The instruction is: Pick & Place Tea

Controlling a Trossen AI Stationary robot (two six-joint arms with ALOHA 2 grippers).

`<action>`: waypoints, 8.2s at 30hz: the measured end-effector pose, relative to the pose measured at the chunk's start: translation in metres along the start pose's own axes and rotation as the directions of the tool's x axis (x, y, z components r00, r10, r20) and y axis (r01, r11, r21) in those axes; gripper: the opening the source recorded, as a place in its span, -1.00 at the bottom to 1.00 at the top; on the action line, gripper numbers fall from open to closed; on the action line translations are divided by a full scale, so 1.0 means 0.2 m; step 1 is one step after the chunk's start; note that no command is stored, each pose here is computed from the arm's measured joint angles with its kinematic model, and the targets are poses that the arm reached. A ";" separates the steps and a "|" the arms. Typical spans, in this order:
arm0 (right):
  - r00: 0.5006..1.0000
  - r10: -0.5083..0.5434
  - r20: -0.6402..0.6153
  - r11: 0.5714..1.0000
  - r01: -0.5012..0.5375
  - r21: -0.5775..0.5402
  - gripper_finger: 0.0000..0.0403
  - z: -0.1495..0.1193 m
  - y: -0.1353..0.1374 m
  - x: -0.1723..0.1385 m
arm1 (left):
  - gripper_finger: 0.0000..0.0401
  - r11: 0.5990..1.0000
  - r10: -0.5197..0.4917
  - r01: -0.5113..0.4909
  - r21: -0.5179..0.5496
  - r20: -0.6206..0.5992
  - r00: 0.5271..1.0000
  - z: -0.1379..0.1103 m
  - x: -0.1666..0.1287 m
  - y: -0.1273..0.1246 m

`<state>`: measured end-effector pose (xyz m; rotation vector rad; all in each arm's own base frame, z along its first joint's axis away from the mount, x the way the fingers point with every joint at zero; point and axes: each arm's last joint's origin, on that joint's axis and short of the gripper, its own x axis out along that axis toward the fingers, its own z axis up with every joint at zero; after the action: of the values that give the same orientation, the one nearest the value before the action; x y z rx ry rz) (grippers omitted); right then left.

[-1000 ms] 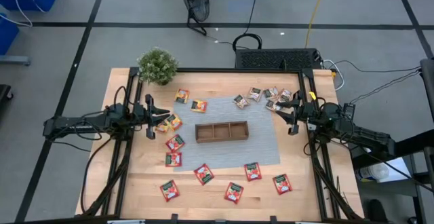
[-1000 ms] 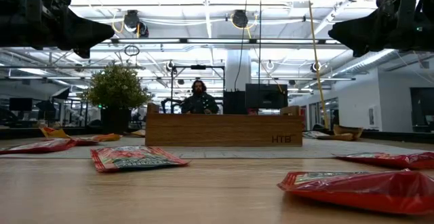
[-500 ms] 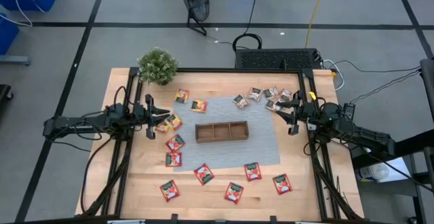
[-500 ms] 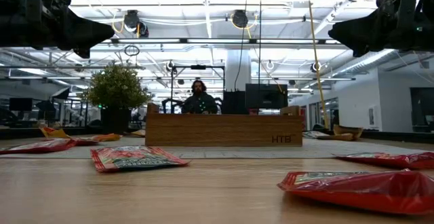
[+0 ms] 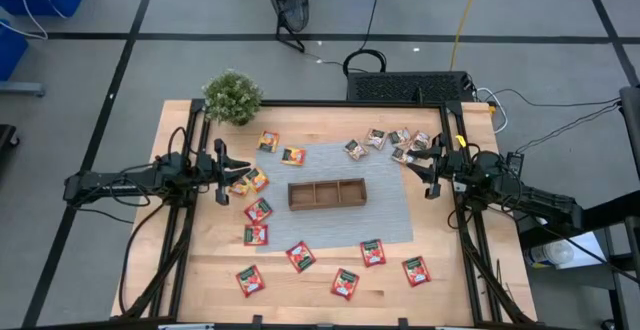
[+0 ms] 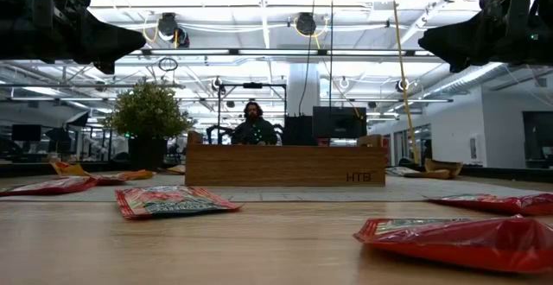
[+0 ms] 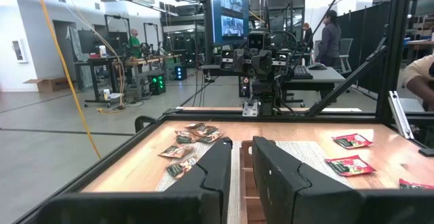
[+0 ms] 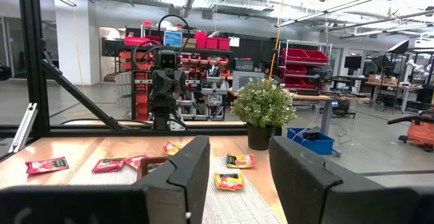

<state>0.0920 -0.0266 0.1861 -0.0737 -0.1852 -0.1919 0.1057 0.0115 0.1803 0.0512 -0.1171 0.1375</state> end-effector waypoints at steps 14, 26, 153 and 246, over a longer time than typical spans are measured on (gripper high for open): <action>1.000 0.000 0.000 1.000 0.000 0.000 -0.30 0.00 0.00 0.00 | -0.67 1.000 0.000 0.000 0.000 0.000 1.000 0.00 0.00 0.00; 1.000 0.000 0.000 1.000 0.000 0.000 -0.30 0.00 0.00 0.00 | -0.67 1.000 0.000 0.000 0.000 0.000 1.000 0.00 0.00 0.00; 0.734 -0.429 -0.527 0.875 0.483 -0.039 -0.30 0.10 -0.06 0.15 | -0.67 1.000 -0.001 0.001 0.000 0.000 1.000 0.00 0.00 0.00; -0.154 -0.519 -0.841 0.722 0.446 -0.528 -1.00 -0.35 -0.40 0.39 | -0.67 1.000 -0.008 0.008 0.000 0.000 1.000 0.00 0.00 0.00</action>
<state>0.1636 -0.1262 0.1363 0.1050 1.3204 -1.0310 0.1057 0.0113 0.1804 0.0516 -0.1173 0.1293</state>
